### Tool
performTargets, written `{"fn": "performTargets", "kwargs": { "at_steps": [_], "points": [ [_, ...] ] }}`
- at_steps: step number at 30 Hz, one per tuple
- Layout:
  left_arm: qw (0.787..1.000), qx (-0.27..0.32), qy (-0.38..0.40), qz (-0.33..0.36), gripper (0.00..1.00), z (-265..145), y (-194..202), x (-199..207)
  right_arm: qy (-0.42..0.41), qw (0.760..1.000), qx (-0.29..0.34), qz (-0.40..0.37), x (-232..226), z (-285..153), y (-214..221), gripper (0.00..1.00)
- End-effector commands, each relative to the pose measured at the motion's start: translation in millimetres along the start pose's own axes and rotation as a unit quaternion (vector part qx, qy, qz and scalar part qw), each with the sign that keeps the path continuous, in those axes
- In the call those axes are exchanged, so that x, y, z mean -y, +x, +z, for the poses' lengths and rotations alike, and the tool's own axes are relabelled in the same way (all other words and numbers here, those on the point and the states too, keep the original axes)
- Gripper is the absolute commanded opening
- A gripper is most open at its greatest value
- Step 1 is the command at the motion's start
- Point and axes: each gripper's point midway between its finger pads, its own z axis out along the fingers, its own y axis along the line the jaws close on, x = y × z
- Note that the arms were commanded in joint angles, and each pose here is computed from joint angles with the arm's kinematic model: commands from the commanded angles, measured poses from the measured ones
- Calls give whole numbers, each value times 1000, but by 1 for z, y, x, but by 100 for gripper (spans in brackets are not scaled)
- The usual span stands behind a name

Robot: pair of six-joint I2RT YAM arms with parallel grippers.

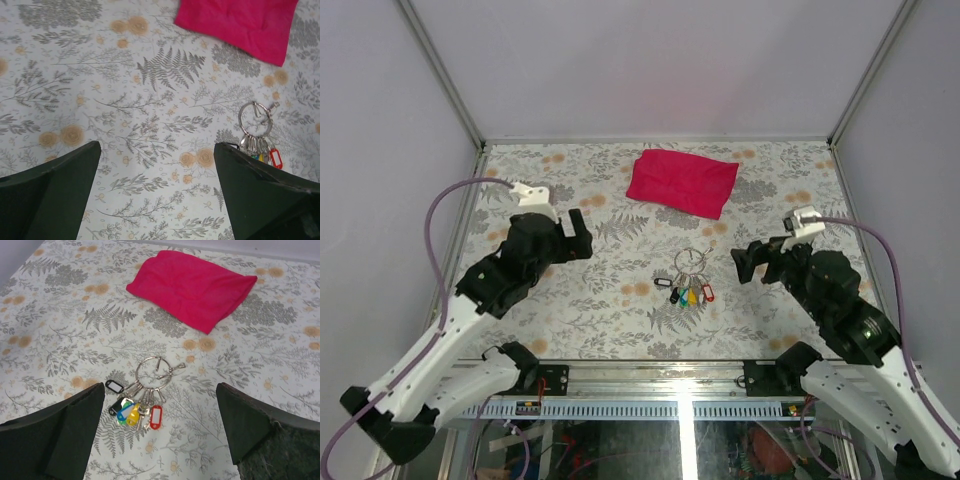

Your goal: Put the keys on the keyring

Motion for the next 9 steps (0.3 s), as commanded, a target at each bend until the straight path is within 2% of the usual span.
{"fn": "performTargets", "kwargs": {
  "at_steps": [1, 4, 9],
  "points": [
    [997, 63, -43, -31, 100, -7, -9, -25, 30, 999, 35, 13, 16, -15, 4, 99],
    [996, 69, -49, -34, 100, -11, 0, -35, 47, 997, 48, 24, 24, -19, 6, 99],
    [996, 69, -43, -37, 100, -15, 8, -38, 72, 997, 32, 22, 33, -19, 15, 99]
  ]
}}
